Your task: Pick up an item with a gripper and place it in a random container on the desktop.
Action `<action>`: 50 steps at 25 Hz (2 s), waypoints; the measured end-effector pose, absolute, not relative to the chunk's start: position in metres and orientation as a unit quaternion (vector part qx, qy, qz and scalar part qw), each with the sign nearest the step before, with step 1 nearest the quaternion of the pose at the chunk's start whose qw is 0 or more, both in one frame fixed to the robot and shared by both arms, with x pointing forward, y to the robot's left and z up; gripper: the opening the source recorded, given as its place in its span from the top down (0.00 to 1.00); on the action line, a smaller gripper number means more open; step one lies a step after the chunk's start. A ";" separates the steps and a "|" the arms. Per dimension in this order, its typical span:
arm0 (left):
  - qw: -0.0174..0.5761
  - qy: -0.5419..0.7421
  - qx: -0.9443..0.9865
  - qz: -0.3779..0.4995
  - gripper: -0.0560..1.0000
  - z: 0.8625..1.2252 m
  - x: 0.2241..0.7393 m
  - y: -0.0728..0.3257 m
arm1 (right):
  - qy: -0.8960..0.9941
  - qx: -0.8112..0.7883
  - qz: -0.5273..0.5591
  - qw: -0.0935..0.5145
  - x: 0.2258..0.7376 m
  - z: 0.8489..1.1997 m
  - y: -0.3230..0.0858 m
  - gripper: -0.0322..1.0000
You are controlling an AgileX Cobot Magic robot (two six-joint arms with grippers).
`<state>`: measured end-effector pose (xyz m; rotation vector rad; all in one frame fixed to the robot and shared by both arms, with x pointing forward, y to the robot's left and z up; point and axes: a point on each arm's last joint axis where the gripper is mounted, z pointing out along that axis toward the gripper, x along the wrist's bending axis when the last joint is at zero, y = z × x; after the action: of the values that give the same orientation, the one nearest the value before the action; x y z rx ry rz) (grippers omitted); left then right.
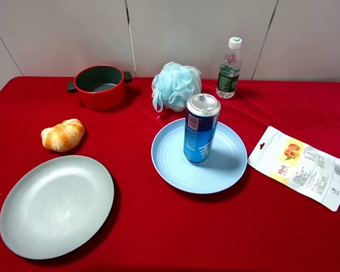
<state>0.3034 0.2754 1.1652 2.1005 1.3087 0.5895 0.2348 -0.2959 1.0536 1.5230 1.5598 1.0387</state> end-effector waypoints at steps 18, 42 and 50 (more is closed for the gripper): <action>0.284 0.664 0.621 0.303 0.00 1.062 0.230 0.302 | 0.604 0.589 0.402 0.355 0.235 1.054 -0.296 0.30; 0.321 0.622 0.630 0.337 0.00 1.039 0.229 0.299 | 0.604 0.589 0.402 0.355 0.235 1.054 -0.296 0.30; 0.321 0.622 0.630 0.337 0.00 1.039 0.229 0.299 | 0.604 0.589 0.402 0.355 0.235 1.054 -0.296 0.30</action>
<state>0.2291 0.2987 1.0390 1.6557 1.6330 0.8856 0.2348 -0.2959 1.0536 1.5230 1.5598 1.0387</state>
